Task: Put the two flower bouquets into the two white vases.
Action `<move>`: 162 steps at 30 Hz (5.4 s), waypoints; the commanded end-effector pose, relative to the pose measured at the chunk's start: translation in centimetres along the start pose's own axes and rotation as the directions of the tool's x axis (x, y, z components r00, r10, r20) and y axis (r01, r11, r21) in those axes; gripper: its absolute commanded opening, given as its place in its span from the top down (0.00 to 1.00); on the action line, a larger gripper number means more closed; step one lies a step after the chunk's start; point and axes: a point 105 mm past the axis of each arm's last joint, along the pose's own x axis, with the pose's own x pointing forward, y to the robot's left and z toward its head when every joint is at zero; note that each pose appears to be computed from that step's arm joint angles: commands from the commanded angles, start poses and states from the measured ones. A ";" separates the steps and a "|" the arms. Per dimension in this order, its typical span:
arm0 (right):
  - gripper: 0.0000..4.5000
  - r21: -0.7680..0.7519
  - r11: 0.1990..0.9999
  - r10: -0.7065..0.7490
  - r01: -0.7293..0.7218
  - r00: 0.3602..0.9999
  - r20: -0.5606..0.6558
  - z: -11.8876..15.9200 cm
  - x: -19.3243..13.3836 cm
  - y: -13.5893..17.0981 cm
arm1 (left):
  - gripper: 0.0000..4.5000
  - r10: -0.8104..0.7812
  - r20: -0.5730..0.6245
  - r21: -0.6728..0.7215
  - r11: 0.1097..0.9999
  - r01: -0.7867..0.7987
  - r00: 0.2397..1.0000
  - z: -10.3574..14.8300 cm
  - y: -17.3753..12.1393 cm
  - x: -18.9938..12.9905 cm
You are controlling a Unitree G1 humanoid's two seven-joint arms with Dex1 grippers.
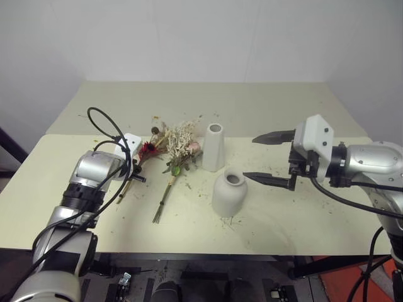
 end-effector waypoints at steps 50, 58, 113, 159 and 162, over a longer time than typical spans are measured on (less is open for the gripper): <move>0.00 0.034 0.899 -0.429 0.436 0.895 -0.119 -0.6 -4.6 2.6 | 0.99 -0.233 0.971 0.101 0.600 0.794 0.052 21.0 -11.0 -7.4; 0.00 0.035 0.900 -0.428 0.435 0.895 -0.123 -0.9 -4.4 2.4 | 0.99 -0.311 0.948 0.155 0.629 0.762 0.064 20.1 -11.6 -7.0; 0.00 0.052 0.903 -0.419 0.427 0.900 -0.122 -1.6 -4.0 2.1 | 0.50 -0.528 0.849 0.368 0.629 0.684 0.029 16.3 -14.8 -5.8; 0.00 0.031 0.967 -0.248 0.253 0.962 -0.111 -1.9 -2.9 0.3 | 0.01 -0.424 -0.264 0.098 0.882 0.462 0.866 3.7 -9.1 -6.8; 0.00 0.030 0.968 -0.245 0.250 0.964 -0.106 -1.7 -2.8 0.3 | 0.01 -0.422 -0.274 0.085 0.884 0.459 0.864 3.2 -9.5 -6.3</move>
